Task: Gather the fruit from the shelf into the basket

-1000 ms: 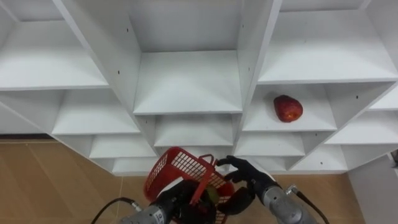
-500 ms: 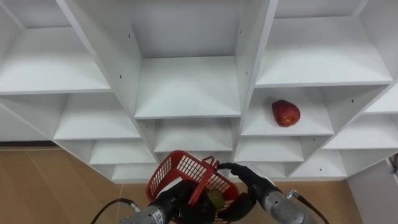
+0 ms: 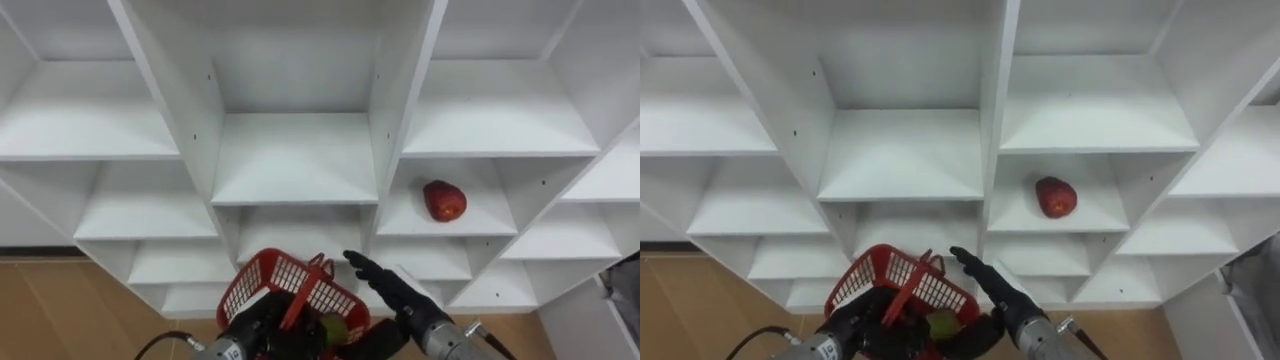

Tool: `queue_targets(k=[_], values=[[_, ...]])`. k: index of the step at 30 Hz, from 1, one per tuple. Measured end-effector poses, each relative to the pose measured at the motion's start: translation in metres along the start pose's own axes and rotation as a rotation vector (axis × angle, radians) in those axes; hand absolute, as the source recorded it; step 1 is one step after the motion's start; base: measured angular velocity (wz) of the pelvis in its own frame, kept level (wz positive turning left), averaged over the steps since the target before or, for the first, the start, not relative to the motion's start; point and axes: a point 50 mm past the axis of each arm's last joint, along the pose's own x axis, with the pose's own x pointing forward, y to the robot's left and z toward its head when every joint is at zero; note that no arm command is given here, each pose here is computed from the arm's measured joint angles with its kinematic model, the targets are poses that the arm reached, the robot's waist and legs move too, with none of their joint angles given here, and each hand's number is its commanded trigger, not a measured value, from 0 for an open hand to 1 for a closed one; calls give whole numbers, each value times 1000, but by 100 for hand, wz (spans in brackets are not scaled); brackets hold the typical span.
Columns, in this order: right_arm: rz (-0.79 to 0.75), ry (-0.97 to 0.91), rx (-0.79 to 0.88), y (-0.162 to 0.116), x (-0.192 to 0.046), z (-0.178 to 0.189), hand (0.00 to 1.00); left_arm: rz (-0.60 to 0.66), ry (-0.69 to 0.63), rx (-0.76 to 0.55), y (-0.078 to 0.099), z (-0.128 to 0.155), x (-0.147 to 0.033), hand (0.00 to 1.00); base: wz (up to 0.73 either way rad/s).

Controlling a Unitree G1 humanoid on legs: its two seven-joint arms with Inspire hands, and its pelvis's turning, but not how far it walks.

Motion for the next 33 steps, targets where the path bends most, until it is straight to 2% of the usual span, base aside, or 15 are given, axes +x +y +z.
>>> queue_targets(k=[8, 17, 33], values=[[-34, -46, -3, -8, -2, 10, 0, 77, 19, -16, 5, -6, -4, 100, -9], [-86, -30, 39, -13, -7, 4, 0, 152, 29, -61, 12, -11, -8, 100, -8], [-283, 1, 151, -28, -18, -8, 0, 189, 53, -81, 12, -20, -14, 100, -3]])
